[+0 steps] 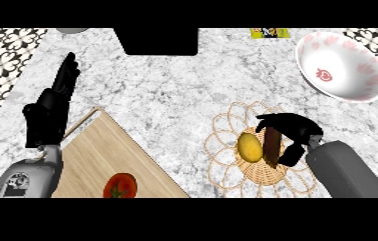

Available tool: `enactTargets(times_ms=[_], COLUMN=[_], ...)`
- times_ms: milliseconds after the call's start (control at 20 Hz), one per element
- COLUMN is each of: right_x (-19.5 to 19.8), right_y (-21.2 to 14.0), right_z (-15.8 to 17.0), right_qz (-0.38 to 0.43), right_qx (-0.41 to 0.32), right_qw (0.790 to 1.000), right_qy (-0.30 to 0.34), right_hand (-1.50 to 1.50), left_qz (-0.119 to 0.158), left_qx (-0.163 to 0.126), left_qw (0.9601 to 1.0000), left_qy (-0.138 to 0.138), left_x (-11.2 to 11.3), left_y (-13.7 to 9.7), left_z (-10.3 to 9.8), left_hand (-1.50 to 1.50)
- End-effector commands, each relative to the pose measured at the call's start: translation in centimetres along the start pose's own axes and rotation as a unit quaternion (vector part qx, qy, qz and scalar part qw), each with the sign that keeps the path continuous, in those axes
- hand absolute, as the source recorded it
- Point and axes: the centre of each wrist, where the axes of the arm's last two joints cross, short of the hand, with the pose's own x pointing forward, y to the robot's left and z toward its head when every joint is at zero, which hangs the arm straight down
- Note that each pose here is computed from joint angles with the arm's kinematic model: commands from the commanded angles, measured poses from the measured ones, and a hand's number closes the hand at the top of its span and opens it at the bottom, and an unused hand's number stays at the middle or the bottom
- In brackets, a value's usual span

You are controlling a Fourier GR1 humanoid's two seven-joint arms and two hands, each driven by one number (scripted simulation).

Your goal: Pick the sweet potato from the placemat and place it in the bowl

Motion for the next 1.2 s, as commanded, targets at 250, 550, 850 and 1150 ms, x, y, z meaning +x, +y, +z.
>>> enactTargets(times_ms=[250,550,850,1150], right_x=[-0.5,6.0,16.5,20.6], right_y=[3.1,3.0,2.5,1.4], right_z=[-1.4,-3.8,-5.5,-1.9], right_qz=[0.019,-0.022,-0.069,-0.140], right_qx=[-0.011,-0.064,-0.162,-0.252], right_qw=[0.999,0.997,0.984,0.955], right_qy=[-0.040,-0.041,-0.023,-0.071], right_hand=[1.50,1.50,1.50,1.50], left_qz=[0.006,-0.004,-0.010,-0.002], left_qx=[0.001,0.004,-0.005,-0.001], left_qw=[1.0000,1.0000,0.9999,1.0000], left_qy=[-0.002,-0.006,-0.010,-0.002], left_x=[0.4,-1.0,-1.1,-0.2], left_y=[-1.1,-0.1,0.8,0.8], left_z=[-0.3,0.0,-0.8,-0.5], left_hand=[0.00,0.00,0.00,0.00])
